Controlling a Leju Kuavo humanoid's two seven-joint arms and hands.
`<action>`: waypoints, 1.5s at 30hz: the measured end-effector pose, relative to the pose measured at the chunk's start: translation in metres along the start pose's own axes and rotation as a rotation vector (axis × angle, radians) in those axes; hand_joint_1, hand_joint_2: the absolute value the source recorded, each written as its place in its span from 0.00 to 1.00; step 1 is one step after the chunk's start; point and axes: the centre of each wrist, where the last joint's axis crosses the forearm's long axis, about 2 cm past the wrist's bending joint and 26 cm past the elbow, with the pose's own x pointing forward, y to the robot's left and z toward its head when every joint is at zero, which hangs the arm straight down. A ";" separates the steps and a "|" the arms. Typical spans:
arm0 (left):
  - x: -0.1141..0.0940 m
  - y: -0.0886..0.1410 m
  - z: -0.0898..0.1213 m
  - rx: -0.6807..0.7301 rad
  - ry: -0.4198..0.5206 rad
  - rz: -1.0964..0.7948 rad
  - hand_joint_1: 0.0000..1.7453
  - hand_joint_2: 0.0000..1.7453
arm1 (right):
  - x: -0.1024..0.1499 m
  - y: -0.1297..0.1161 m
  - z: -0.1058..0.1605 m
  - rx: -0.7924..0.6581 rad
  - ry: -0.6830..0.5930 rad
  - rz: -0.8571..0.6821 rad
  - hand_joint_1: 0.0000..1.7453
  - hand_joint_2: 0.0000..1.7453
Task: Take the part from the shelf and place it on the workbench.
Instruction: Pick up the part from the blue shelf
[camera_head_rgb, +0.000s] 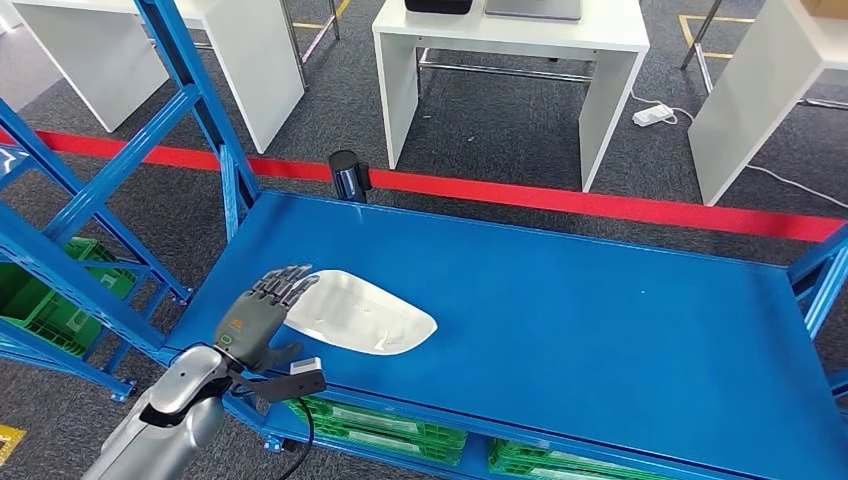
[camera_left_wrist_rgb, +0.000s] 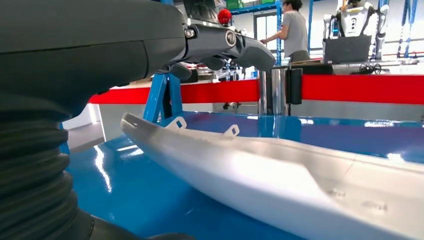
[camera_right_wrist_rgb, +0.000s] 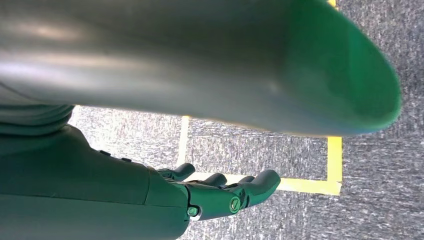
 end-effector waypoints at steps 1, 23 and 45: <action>-0.001 0.000 -0.001 0.002 -0.002 -0.007 0.00 1.00 | 0.000 0.000 0.000 0.000 0.001 0.000 0.00 0.00; 0.004 -0.009 -0.031 0.044 -0.039 -0.080 0.00 1.00 | 0.000 0.000 0.000 0.001 -0.010 0.019 0.00 0.00; 0.023 -0.027 -0.063 0.031 -0.045 0.055 0.00 1.00 | 0.001 0.000 0.000 0.002 0.002 0.036 0.00 0.00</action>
